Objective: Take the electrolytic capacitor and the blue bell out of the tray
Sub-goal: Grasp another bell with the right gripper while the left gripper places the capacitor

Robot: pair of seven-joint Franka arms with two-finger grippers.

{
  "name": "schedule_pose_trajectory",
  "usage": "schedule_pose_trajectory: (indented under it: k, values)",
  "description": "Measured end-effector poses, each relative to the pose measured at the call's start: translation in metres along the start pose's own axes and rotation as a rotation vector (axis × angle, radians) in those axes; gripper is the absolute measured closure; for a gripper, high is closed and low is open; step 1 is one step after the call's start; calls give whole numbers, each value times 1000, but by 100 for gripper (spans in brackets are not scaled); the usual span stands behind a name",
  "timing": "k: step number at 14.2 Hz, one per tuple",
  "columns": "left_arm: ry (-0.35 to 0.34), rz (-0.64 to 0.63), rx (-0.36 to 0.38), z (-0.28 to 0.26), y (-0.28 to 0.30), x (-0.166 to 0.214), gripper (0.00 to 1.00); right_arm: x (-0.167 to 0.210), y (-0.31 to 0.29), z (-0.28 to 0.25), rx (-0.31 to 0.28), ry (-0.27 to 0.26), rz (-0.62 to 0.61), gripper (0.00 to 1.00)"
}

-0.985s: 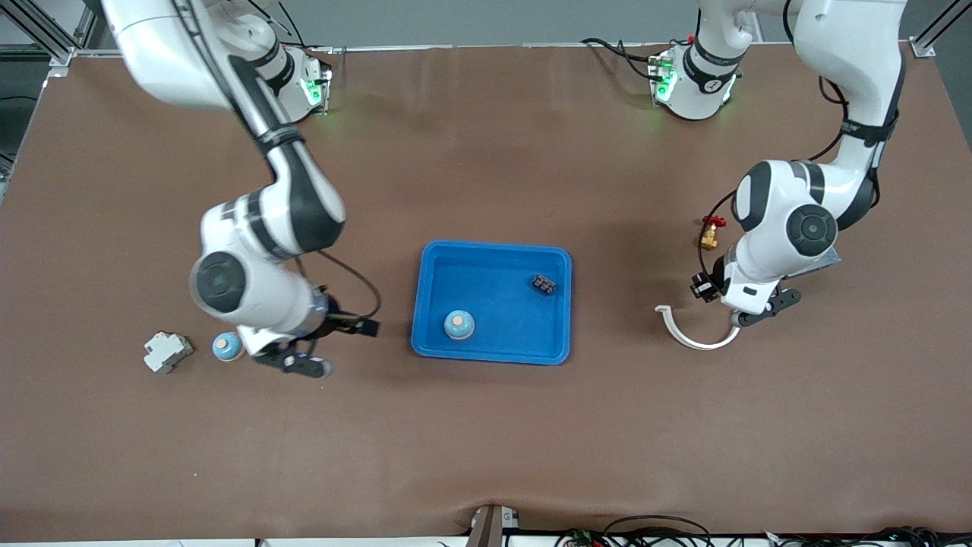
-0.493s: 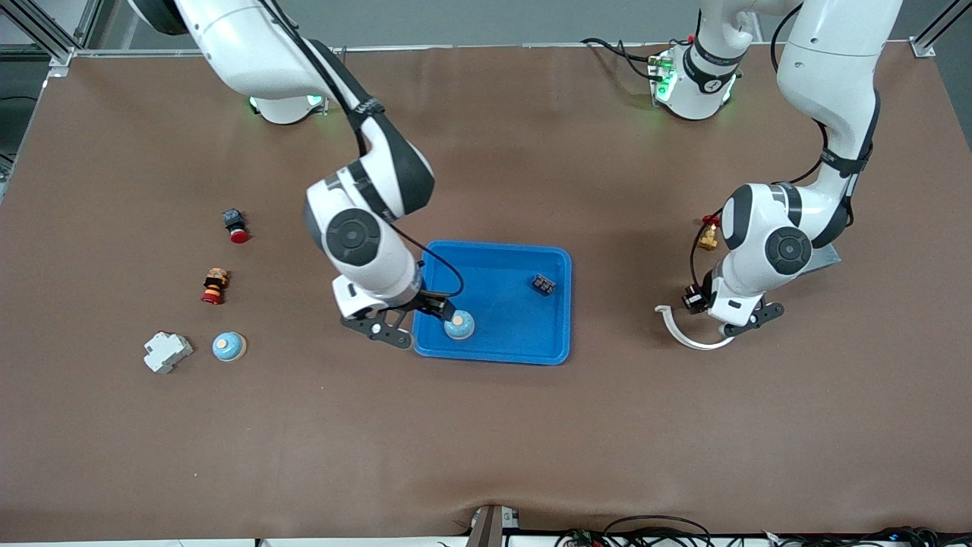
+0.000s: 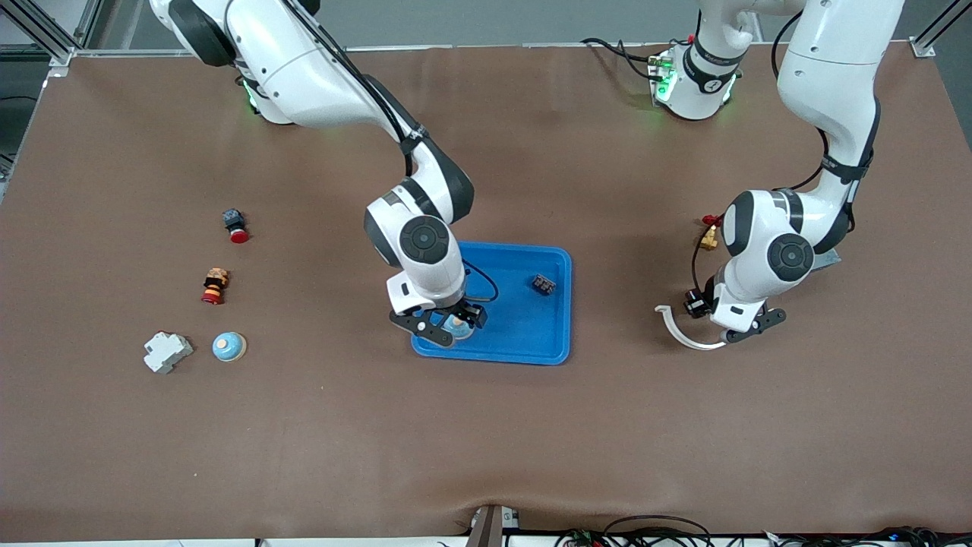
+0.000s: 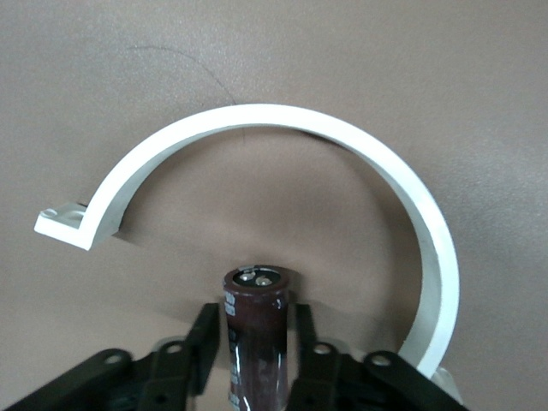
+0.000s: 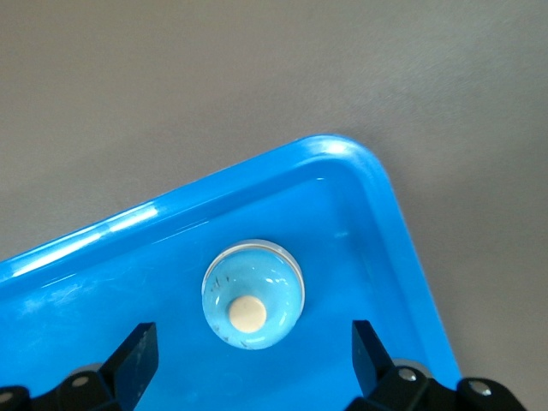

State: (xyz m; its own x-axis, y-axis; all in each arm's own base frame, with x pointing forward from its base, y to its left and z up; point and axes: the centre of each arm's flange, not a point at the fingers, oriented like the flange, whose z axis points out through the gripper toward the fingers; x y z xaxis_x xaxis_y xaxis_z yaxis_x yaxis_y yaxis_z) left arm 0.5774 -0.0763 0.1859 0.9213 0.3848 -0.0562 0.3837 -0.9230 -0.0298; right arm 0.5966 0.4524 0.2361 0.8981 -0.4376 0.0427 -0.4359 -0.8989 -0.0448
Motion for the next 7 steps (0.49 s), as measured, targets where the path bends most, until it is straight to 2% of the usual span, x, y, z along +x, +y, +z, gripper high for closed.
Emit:
schedule_pose_trajectory:
  k: [3, 5, 7]
  values:
    - [6, 1, -4, -7, 3, 3, 19, -3, -5, 17, 9, 14, -1, 0]
    - [-22, -3, 5, -26, 8, 6, 1, -3, -6, 24, 15, 20, -3, 0]
    - [-67, -50, 23, -66, 21, 10, 0, -4, -6, 29, 16, 22, -6, 0]
